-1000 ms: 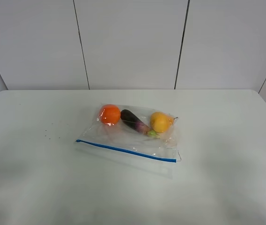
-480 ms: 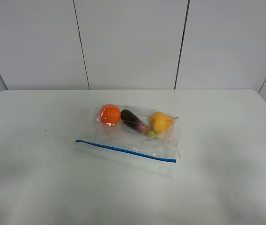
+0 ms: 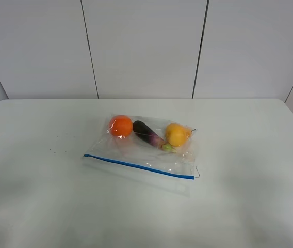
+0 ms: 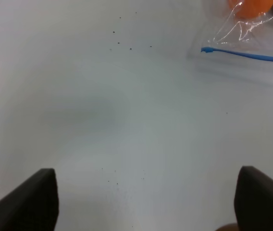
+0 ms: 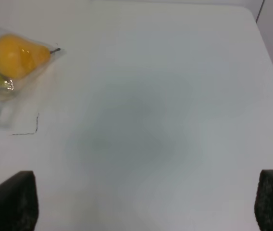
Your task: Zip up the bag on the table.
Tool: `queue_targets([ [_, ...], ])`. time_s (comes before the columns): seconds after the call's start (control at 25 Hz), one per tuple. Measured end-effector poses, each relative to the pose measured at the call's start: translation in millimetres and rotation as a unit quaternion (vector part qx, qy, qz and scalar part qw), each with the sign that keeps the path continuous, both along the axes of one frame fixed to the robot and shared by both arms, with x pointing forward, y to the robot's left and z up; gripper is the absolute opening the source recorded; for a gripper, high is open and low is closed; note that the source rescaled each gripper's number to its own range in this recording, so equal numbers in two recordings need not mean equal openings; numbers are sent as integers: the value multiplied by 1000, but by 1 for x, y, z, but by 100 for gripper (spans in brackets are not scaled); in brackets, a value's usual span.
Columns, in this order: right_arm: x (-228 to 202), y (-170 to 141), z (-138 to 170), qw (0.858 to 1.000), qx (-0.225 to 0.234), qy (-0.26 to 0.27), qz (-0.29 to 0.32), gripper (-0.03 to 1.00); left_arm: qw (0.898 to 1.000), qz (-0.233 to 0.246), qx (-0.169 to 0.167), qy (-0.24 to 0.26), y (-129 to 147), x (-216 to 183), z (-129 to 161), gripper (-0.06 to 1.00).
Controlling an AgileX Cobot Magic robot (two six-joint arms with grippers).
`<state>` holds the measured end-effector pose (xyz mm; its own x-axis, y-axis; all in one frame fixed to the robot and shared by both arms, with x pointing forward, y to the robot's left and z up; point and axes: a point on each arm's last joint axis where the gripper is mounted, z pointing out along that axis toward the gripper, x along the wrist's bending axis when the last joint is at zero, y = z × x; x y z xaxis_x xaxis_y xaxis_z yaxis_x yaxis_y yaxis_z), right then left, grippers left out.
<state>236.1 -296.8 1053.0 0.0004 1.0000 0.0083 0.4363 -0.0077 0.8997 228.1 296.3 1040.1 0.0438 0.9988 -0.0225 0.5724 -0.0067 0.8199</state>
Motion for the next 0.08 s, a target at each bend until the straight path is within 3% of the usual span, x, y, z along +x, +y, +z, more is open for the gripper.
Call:
queue_targets([
  [0.08,0,0,0,1000,0,0,0,100,1000,0,0,0,0,0,0,99],
])
